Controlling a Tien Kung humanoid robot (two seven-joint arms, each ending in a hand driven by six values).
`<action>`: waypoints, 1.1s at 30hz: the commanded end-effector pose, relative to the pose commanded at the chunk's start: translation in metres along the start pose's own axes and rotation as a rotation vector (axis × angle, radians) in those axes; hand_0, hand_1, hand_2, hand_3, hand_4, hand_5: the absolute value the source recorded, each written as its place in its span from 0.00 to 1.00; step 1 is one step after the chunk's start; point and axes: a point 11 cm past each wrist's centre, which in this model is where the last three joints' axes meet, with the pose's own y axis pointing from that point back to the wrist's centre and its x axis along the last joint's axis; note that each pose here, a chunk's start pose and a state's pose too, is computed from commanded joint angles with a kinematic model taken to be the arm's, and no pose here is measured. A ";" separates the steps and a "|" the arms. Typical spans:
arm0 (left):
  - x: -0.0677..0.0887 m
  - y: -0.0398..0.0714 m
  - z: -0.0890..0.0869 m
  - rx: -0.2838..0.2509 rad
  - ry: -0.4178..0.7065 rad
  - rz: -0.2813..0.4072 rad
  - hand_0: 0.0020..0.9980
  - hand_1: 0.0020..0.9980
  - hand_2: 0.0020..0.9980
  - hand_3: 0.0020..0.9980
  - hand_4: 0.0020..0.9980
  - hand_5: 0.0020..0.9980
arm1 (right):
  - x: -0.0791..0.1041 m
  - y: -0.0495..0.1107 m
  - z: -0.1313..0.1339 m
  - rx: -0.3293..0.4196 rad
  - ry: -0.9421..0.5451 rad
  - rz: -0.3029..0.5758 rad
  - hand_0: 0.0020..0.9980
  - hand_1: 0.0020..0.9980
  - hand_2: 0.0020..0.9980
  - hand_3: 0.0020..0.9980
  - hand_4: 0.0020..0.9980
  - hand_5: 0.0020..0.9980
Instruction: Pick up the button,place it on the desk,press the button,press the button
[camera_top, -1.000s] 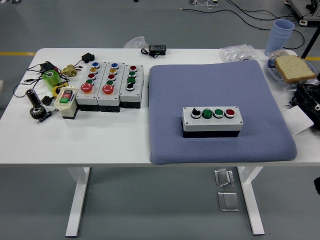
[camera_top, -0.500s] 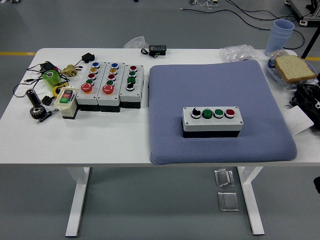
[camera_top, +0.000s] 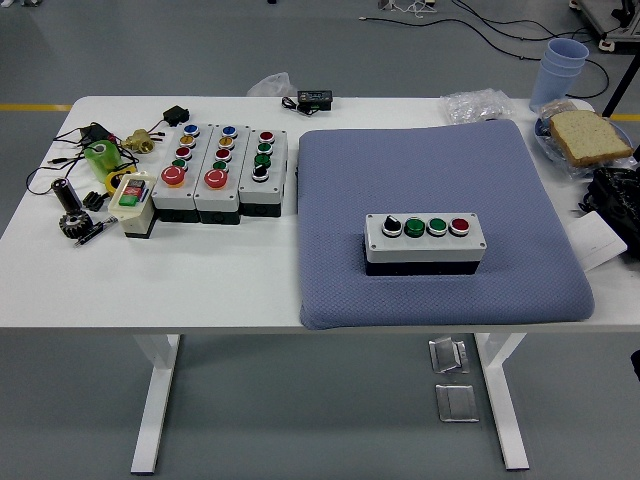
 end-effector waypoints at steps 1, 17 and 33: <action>0.000 0.000 0.001 -0.001 0.001 0.000 0.55 0.42 0.42 0.43 0.26 0.43 | -0.001 0.000 0.000 0.001 -0.003 0.000 0.66 0.66 0.71 0.73 0.70 0.20; -0.001 0.001 0.004 -0.006 0.014 -0.005 0.55 0.42 0.42 0.43 0.26 0.43 | -0.005 -0.003 -0.004 0.012 -0.018 -0.006 0.65 0.64 0.71 0.71 0.67 0.18; -0.001 0.001 0.007 -0.011 0.007 -0.005 0.55 0.42 0.42 0.43 0.26 0.44 | -0.005 -0.001 -0.002 0.005 -0.039 -0.003 0.64 0.63 0.71 0.69 0.65 0.16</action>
